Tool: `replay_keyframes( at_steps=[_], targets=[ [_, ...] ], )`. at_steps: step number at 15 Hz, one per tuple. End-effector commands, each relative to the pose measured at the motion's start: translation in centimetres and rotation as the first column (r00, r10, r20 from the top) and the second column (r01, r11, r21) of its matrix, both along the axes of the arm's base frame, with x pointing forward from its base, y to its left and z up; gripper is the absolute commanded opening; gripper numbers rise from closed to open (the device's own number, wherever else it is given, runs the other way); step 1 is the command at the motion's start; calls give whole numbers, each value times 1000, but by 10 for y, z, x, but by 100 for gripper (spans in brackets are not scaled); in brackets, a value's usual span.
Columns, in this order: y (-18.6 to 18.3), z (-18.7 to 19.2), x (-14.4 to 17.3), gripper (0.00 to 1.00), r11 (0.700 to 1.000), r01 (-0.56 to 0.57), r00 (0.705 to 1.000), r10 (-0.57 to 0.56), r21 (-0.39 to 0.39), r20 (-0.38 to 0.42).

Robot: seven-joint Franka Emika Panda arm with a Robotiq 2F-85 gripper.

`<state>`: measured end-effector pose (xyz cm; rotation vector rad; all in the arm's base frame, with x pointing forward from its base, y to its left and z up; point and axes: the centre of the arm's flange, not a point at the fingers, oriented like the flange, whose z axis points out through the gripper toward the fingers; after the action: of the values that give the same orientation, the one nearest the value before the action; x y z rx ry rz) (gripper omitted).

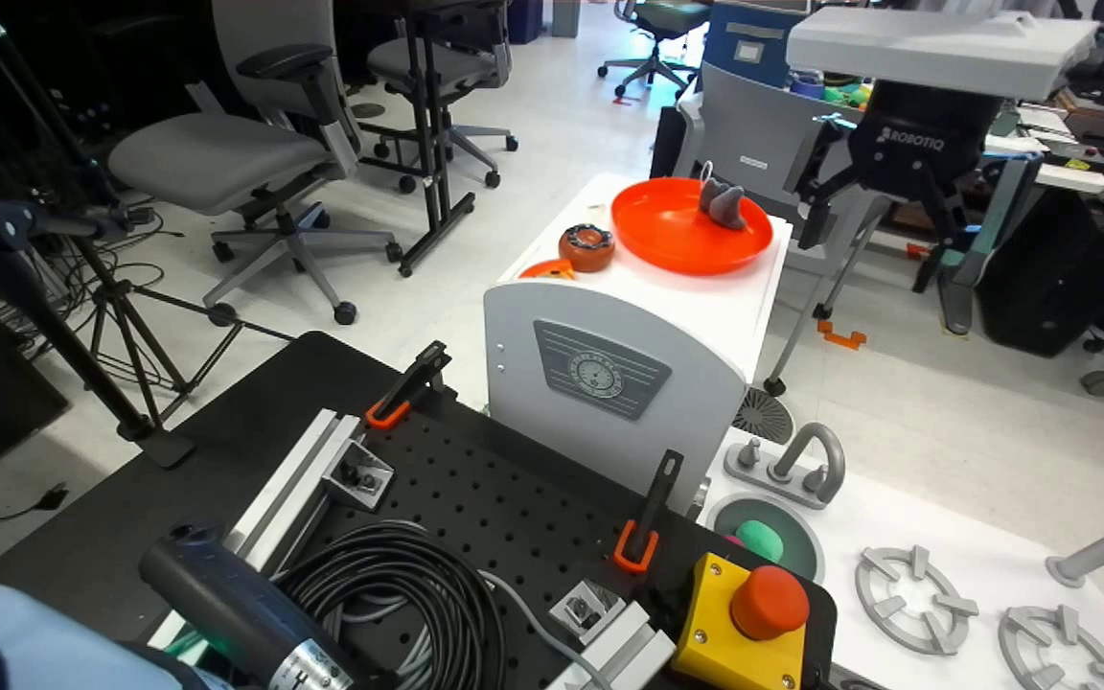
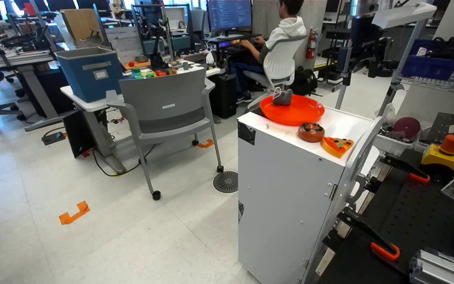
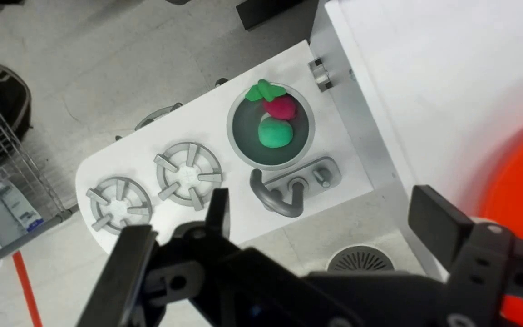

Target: Put the purple plush toy in the sink

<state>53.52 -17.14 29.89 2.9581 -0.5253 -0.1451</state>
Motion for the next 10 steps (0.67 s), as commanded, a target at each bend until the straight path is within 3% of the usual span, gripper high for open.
replay_keyframes(
  at_steps=[1, 5, 10],
  targets=[
    [29, 14, 3, 100, 984, -175, 984, 174, 29, 43],
    [48, 24, 6, 100, 971, -231, 971, 227, 52, 79],
    [54, 39, -3, 100, 970, -225, 969, 212, 92, 126]
  ],
)
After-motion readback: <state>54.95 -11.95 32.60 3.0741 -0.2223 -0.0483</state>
